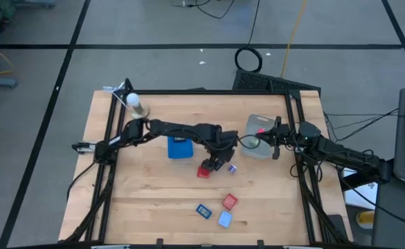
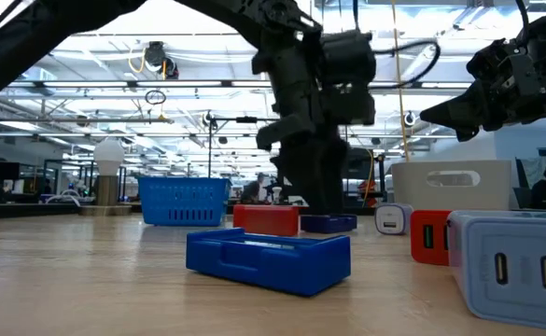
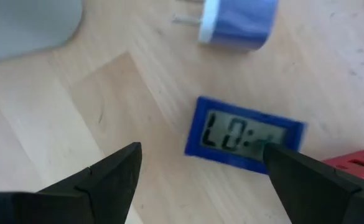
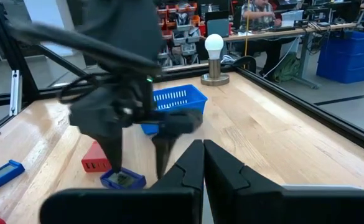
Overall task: Pick & Place Office items
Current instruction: Put the purple digital clock into the blue bin
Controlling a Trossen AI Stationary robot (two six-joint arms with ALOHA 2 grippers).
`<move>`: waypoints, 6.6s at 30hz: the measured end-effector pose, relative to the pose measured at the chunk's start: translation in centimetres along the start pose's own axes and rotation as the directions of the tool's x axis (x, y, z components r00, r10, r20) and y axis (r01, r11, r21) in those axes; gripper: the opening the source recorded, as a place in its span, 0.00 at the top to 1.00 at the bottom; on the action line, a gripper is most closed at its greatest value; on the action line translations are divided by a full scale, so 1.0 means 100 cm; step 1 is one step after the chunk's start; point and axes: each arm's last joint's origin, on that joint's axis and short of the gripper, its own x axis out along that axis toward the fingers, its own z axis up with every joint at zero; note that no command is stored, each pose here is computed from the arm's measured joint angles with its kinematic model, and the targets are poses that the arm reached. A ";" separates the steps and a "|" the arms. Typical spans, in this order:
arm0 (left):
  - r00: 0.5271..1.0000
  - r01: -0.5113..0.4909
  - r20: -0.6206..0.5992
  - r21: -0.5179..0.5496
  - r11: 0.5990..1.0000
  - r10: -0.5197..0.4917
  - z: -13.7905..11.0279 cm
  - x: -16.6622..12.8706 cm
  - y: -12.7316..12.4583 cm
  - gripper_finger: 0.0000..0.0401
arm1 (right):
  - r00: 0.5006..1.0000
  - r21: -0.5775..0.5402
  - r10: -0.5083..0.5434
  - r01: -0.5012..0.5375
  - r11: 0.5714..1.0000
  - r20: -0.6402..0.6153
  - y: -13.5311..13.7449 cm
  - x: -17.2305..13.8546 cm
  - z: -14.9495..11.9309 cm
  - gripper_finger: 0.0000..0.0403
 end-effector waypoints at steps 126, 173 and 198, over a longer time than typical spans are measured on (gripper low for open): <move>0.090 -0.172 0.826 -0.538 0.825 0.557 -0.267 -0.159 -0.175 0.88 | 0.998 0.067 0.051 -0.048 0.997 -0.046 0.000 0.005 -0.003 1.00; 0.948 -0.192 0.067 -0.654 0.731 0.310 -0.171 -0.042 -0.081 0.88 | 0.998 0.054 0.049 -0.047 0.997 -0.037 0.000 0.006 -0.003 1.00; 0.913 -0.237 0.125 -0.613 0.754 0.388 -0.167 -0.074 -0.085 0.49 | 0.998 0.056 0.048 -0.045 0.997 -0.043 0.000 0.006 -0.004 1.00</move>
